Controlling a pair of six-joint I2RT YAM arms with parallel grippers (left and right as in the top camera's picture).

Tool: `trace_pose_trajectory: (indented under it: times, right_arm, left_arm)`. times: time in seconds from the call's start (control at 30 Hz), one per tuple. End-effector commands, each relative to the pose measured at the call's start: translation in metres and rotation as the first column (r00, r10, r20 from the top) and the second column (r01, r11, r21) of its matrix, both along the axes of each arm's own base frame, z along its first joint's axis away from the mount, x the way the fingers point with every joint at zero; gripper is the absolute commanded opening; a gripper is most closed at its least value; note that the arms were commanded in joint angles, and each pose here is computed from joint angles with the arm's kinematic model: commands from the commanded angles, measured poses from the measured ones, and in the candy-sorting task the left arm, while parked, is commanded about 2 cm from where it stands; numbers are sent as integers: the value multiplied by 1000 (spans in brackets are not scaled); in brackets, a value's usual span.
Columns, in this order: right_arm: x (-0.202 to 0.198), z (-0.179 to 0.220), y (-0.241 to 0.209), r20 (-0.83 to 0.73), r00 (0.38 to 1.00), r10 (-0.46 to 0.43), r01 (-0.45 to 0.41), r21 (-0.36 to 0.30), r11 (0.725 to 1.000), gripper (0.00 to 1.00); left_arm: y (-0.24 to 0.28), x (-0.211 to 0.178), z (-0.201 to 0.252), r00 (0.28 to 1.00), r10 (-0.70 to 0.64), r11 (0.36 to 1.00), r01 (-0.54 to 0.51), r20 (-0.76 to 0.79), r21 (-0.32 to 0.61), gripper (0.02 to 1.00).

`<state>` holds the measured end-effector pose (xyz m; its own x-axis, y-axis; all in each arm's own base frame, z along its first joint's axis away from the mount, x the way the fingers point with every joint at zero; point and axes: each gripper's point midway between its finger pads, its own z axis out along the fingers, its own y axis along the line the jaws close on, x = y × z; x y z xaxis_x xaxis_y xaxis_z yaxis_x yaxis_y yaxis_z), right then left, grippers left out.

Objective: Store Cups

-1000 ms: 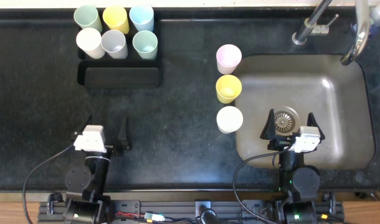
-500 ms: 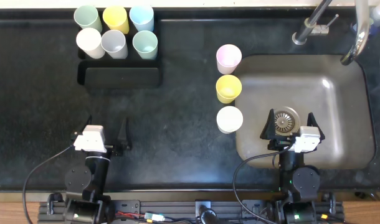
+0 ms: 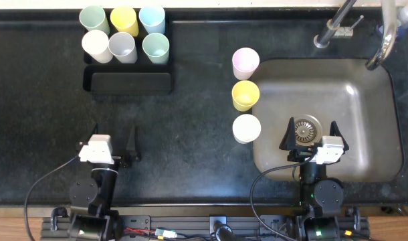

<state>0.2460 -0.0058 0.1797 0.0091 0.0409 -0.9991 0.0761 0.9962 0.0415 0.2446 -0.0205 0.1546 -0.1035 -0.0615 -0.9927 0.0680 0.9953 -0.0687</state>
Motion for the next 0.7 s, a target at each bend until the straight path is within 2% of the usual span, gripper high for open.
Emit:
trace_pose_trajectory:
  times: [0.03,0.23,0.43,0.6,0.7]
  right_arm:
    - [0,-3,-3,3,1000,-15,15,-4,1000,998]
    - [0,-3,-3,3,1000,-15,15,-4,1000,998]
    - [0,-3,-3,3,1000,-14,14,-4,1000,998]
    - [0,-3,-3,3,1000,-15,15,-4,1000,996]
    - [0,-3,-3,3,1000,-14,14,-4,1000,998]
  left_arm:
    - [5,-2,46,999,17,1000,-16,50,-13,1000]
    - [10,18,125,999,36,999,-36,3,-11,1000]
    - [-13,70,199,985,-74,997,70,-159,-30,1000]
    - [-47,130,209,921,-129,976,52,-367,-211,1000]
    - [-85,157,195,871,-154,969,41,-467,-242,1000]
